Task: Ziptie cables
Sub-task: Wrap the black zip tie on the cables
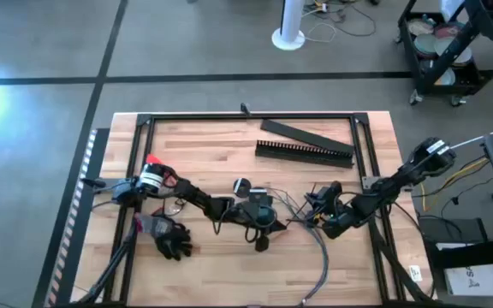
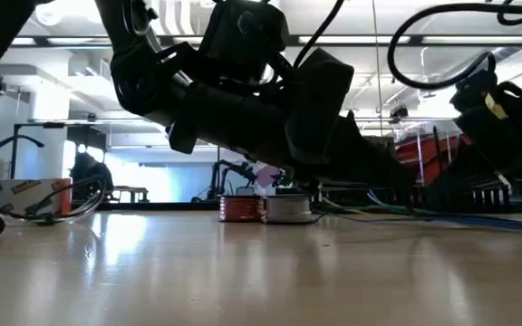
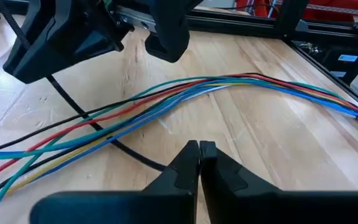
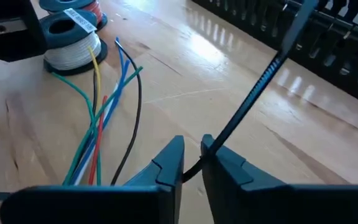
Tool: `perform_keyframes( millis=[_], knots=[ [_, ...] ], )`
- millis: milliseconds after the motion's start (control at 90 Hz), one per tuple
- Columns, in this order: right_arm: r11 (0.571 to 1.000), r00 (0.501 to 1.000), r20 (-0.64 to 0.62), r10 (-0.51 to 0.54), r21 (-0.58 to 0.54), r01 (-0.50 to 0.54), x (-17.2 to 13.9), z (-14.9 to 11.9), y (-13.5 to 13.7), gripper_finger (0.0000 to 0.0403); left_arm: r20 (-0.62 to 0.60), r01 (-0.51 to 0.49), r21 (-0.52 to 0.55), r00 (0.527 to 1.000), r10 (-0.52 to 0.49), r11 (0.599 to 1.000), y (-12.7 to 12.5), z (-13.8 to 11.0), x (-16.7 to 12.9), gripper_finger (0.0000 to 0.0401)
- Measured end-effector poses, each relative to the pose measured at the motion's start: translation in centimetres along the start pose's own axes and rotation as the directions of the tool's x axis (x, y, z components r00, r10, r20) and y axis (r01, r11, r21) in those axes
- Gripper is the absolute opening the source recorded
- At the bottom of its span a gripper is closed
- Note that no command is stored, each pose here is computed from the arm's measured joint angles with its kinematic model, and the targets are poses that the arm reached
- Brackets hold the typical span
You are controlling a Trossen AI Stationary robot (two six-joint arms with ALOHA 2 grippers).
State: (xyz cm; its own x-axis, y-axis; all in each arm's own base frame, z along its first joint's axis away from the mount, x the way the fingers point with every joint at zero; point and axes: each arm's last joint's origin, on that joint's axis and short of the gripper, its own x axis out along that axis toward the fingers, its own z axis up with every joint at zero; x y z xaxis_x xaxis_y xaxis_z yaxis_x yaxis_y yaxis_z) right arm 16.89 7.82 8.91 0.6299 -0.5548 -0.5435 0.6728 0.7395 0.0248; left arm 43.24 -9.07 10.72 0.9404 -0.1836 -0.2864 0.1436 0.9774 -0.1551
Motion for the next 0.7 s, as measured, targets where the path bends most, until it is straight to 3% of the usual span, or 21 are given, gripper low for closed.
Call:
perform_keyframes(
  millis=[700],
  knots=[
    [1.000, 0.998, 0.054, 0.021, 0.007, -0.021, -1.0, 1.4, -0.2, 0.0062, -0.004, 0.007, -0.002, 1.000, -0.007, 1.000, -0.3, -0.1, 0.0, 0.0000]
  ],
)
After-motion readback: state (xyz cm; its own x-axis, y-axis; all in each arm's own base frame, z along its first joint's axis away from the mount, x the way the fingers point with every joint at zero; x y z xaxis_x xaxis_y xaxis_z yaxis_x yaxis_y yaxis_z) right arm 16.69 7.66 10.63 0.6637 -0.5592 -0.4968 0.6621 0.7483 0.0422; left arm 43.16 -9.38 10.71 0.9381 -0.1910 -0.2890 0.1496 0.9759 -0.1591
